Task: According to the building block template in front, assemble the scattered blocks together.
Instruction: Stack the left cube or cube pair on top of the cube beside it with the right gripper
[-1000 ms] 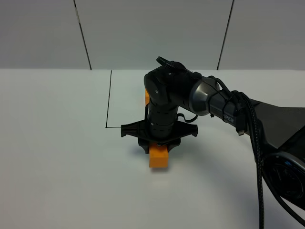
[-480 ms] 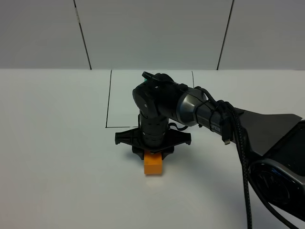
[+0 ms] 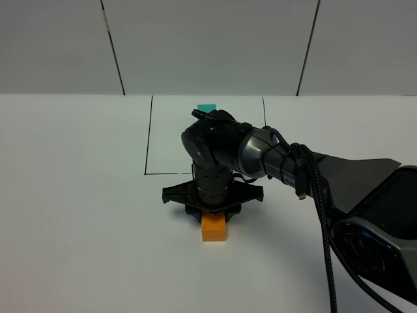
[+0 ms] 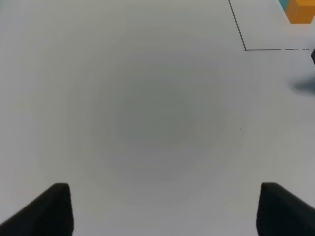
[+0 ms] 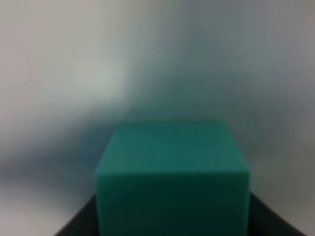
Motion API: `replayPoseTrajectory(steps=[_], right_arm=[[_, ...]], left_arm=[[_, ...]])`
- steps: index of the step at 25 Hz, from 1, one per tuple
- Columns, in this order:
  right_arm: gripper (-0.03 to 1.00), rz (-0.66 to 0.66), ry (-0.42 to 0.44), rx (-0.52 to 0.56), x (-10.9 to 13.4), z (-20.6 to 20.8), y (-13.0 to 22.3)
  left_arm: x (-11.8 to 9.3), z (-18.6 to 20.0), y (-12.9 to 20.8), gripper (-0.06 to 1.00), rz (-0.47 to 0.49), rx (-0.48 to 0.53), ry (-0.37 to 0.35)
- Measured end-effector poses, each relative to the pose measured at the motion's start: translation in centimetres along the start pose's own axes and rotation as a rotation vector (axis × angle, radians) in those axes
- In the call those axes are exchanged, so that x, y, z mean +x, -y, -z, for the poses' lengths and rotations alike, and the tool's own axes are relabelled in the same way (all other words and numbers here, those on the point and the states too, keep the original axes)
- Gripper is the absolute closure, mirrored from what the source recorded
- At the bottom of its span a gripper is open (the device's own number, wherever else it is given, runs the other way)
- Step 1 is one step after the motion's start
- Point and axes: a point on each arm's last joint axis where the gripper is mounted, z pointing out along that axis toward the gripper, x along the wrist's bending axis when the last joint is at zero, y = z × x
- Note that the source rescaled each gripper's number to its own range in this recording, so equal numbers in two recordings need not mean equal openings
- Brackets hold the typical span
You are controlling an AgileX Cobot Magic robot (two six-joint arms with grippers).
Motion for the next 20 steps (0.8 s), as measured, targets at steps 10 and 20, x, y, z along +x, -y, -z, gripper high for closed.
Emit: replayPoseTrajectory(steps=[10, 20], right_arm=[[0.97, 0.000, -0.005, -0.006, 0.05, 0.00, -0.05], [0.13, 0.031, -0.038, 0.035, 0.31, 0.06, 0.29]], left_arm=[[0.00, 0.00, 0.00, 0.25, 0.000, 0.000, 0.000], [0.00, 0.00, 0.00, 0.25, -0.001, 0.000, 0.000]])
